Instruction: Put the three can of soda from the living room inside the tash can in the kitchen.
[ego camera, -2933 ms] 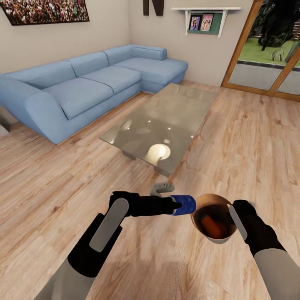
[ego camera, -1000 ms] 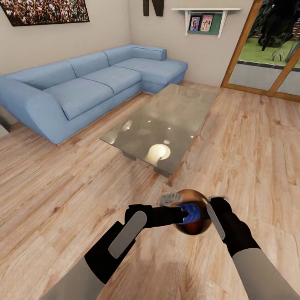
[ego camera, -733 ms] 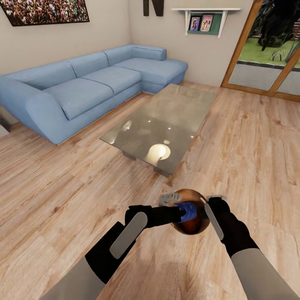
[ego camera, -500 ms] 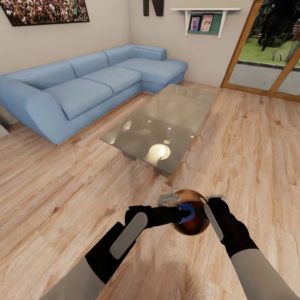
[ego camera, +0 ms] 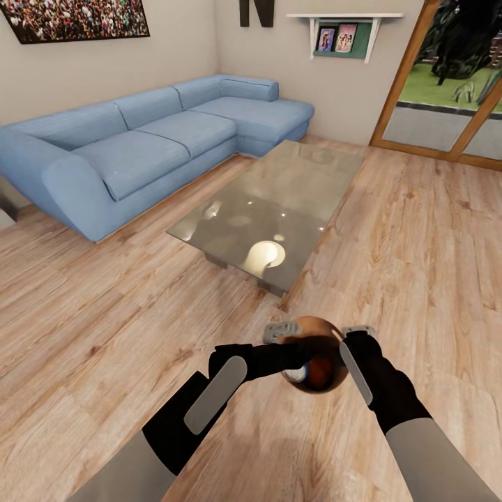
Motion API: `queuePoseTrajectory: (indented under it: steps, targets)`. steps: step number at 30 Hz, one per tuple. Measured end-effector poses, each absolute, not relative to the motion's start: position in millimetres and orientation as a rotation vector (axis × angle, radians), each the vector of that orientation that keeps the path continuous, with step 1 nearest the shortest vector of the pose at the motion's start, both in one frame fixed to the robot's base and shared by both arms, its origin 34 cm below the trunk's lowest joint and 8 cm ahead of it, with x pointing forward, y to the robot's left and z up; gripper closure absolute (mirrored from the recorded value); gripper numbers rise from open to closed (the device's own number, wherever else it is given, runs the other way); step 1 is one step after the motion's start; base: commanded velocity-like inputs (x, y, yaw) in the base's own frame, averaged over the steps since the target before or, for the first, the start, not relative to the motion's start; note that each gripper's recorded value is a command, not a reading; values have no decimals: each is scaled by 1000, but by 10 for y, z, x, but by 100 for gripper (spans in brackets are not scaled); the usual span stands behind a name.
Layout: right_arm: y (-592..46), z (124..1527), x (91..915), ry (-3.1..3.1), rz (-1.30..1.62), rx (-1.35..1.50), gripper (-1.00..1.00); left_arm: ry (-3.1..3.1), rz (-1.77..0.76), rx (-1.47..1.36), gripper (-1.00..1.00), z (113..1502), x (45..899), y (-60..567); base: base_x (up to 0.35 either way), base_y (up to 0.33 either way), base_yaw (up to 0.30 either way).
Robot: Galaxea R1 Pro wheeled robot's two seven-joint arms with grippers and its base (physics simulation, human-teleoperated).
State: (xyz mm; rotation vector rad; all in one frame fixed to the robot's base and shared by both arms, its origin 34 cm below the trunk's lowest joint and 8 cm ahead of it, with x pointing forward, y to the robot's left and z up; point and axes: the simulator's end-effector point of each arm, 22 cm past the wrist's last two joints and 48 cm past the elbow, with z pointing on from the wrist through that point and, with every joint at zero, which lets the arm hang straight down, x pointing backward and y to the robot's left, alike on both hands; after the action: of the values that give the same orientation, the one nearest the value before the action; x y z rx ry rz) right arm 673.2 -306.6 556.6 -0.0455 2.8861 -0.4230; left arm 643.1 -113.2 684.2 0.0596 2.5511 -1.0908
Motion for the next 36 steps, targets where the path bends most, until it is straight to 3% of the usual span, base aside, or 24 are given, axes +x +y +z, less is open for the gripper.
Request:
queuePoseTrajectory:
  steps: [12,19,25,36]
  targets:
    - [-3220,5616,6762,2874,-433,-3,100,2528,-1071,78,-100,6968,6471,-1102,0,0,0]
    - [-3708,5679,6729,2865,-506,116,100,2541,-1022,114,-100,7026,6463,-1039,0,0,0]
    - [-3888,5671,6735,2877,-376,160,100,2587,-994,172,-100,6976,6379,-988,0,0,0]
    - [-4407,5720,6649,2883,-382,241,100,2763,-580,184,-100,6533,6359,-407,0,0,0]
